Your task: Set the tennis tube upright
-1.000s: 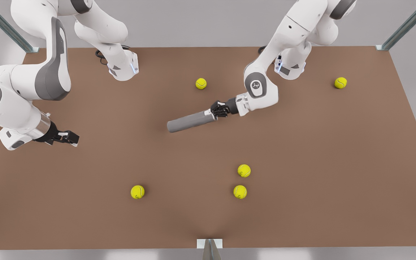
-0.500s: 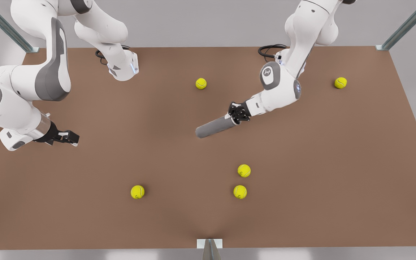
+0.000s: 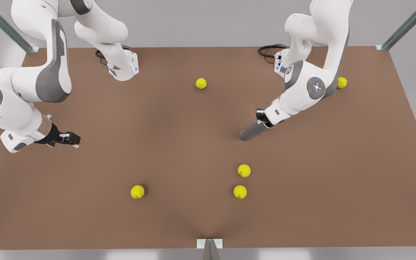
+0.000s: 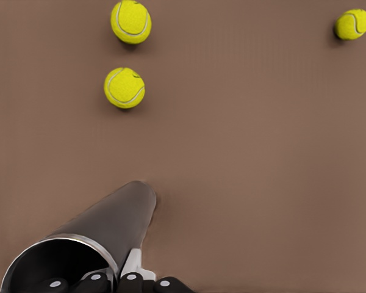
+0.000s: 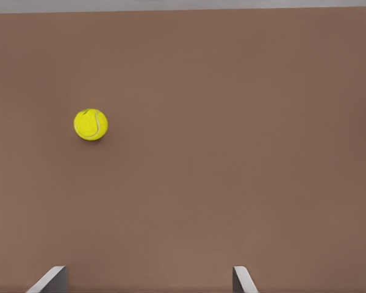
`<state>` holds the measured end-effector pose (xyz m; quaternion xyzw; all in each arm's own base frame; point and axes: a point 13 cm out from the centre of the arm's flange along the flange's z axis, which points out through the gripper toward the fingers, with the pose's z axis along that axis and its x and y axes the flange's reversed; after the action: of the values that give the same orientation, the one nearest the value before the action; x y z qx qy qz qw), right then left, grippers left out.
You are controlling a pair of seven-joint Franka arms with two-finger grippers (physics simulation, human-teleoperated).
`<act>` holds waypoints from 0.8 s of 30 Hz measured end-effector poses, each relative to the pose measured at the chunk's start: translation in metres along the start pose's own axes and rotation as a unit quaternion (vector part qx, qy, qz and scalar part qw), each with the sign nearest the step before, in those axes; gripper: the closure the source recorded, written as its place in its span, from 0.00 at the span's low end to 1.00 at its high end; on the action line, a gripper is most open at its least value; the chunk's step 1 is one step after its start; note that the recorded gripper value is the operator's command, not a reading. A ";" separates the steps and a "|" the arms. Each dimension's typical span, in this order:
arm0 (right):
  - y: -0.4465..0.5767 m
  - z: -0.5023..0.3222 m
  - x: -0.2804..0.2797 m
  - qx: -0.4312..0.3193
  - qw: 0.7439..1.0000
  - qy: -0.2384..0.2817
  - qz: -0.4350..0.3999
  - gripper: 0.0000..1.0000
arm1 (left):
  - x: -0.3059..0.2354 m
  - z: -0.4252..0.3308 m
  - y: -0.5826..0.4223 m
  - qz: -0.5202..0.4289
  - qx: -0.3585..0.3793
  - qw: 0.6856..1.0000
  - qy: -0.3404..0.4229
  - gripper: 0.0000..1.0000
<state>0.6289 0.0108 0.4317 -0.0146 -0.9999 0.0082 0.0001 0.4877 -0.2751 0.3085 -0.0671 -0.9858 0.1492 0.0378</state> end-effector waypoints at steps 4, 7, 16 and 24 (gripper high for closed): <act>-0.001 0.000 0.000 -0.001 1.000 0.001 -0.001 0.00 | -0.003 -0.007 0.043 -0.041 -0.052 0.998 0.011 0.79; 0.001 0.001 0.001 -0.002 1.000 0.001 -0.002 0.00 | -0.005 -0.013 0.071 -0.069 -0.084 0.994 0.013 0.79; 0.000 0.002 0.000 -0.003 1.000 0.002 -0.003 0.00 | 0.001 -0.007 0.105 -0.122 -0.141 0.982 0.031 0.79; -0.002 0.004 0.001 -0.015 1.000 0.004 0.004 0.00 | 0.001 0.021 0.086 -0.135 -0.154 0.978 0.046 0.79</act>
<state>0.6283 0.0089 0.4278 -0.0190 -0.9998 -0.0072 0.0043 0.4954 -0.1990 0.2630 0.0547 -0.9941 -0.0142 0.0923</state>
